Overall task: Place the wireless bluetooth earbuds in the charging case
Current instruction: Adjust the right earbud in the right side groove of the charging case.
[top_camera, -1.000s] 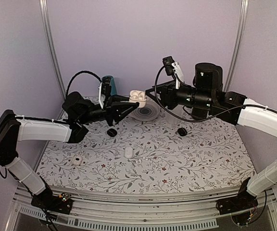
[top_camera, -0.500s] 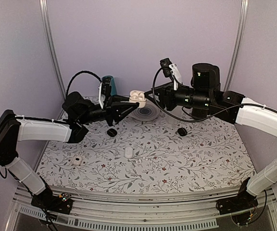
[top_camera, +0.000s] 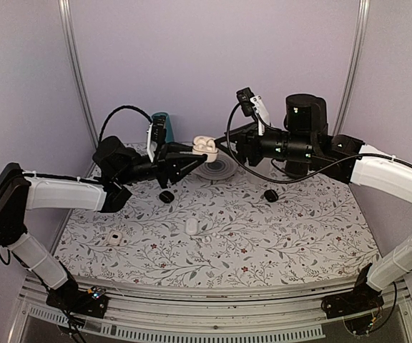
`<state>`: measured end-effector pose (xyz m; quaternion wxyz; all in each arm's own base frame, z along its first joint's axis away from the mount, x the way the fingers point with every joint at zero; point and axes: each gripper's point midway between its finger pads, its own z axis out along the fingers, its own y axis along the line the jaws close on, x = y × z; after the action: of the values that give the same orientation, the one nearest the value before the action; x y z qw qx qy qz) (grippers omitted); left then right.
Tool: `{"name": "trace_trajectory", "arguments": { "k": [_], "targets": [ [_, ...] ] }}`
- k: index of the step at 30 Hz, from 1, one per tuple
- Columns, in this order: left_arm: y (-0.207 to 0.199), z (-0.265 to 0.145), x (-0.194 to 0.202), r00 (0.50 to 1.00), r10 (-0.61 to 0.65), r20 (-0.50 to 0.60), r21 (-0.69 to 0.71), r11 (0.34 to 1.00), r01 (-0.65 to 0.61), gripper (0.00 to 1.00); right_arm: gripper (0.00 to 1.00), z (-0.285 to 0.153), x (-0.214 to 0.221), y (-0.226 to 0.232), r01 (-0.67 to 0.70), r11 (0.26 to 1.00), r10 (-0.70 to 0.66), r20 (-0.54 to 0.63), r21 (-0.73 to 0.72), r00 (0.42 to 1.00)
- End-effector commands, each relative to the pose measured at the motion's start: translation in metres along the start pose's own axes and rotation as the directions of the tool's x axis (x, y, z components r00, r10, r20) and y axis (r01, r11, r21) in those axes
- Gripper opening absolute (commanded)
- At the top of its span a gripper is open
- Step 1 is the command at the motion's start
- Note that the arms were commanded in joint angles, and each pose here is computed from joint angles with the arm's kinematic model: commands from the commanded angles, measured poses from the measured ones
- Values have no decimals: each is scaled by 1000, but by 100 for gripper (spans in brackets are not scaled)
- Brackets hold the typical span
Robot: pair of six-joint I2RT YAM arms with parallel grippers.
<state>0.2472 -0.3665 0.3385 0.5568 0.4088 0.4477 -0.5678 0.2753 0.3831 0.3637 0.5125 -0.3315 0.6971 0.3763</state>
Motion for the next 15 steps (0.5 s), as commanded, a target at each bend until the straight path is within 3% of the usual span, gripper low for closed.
{"name": "trace_trajectory", "arguments": {
  "k": [1, 15],
  "targets": [
    [-9, 3, -7, 1000, 22, 4, 32, 999, -22, 0, 50, 2, -8, 6, 27, 999, -26, 8, -32, 1000],
    [-15, 5, -6, 1000, 5, -13, 81, 997, -4, 0, 50, -2, -8, 14, 65, 995, -65, 2, -77, 998]
  ]
}}
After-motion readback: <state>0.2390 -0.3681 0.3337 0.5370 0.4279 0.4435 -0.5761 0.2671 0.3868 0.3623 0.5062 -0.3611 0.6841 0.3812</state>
